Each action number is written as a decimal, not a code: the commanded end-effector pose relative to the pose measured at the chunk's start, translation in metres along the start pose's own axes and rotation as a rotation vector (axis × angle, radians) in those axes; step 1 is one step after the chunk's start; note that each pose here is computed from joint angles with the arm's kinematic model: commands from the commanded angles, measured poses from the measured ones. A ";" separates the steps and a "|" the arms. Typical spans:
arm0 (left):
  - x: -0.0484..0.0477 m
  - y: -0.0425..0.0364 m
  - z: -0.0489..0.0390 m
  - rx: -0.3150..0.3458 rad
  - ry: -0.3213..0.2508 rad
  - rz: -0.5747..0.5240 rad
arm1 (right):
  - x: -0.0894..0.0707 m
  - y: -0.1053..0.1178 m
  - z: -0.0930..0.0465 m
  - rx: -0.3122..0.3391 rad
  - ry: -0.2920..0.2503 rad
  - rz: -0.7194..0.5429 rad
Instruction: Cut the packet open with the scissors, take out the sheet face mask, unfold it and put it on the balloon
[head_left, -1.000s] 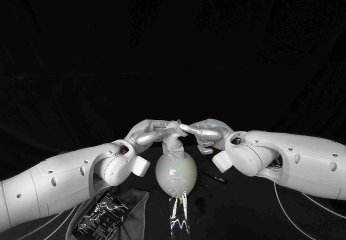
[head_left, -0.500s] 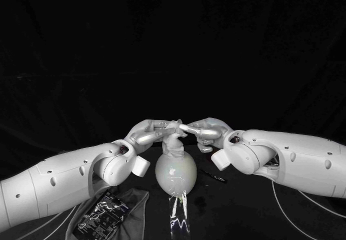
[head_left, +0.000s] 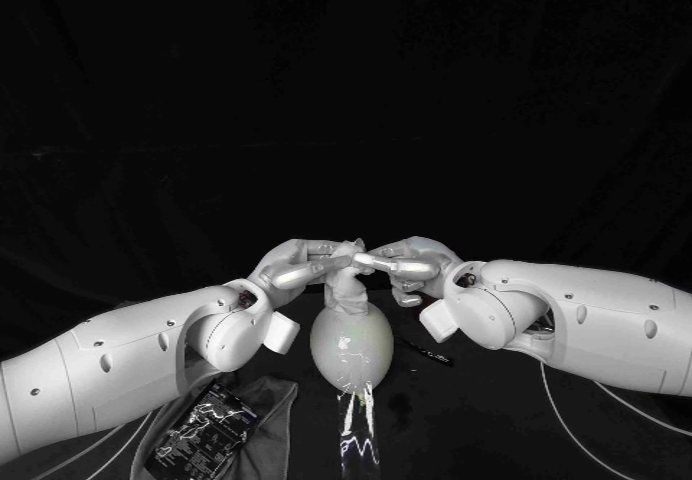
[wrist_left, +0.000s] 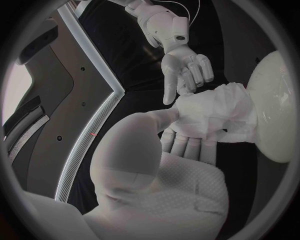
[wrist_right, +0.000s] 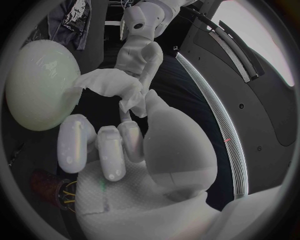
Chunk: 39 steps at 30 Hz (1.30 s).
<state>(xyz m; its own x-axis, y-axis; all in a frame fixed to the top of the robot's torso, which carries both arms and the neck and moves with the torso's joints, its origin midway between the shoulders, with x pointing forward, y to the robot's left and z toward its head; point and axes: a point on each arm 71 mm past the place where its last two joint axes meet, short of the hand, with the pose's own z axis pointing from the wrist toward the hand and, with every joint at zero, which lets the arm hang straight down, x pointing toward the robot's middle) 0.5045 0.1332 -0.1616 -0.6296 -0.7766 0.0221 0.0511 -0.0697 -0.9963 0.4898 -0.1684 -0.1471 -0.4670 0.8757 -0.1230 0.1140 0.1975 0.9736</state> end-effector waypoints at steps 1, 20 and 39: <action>0.0017 -0.0012 0.0008 0.009 0.015 -0.014 | 0.006 0.001 -0.001 -0.018 0.056 -0.012; 0.0009 -0.0001 0.0010 -0.003 0.018 -0.010 | 0.007 0.006 -0.005 -0.085 0.026 0.028; 0.0009 0.0001 0.0006 -0.006 0.024 -0.002 | 0.000 0.007 -0.007 -0.099 -0.037 0.043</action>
<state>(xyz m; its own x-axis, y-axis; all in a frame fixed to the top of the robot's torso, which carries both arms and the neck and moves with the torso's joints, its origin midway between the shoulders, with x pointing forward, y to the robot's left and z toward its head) 0.5056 0.1342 -0.1620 -0.6324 -0.7743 0.0216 0.0449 -0.0645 -0.9969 0.4842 -0.1692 -0.1422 -0.4440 0.8914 -0.0910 0.0669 0.1343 0.9887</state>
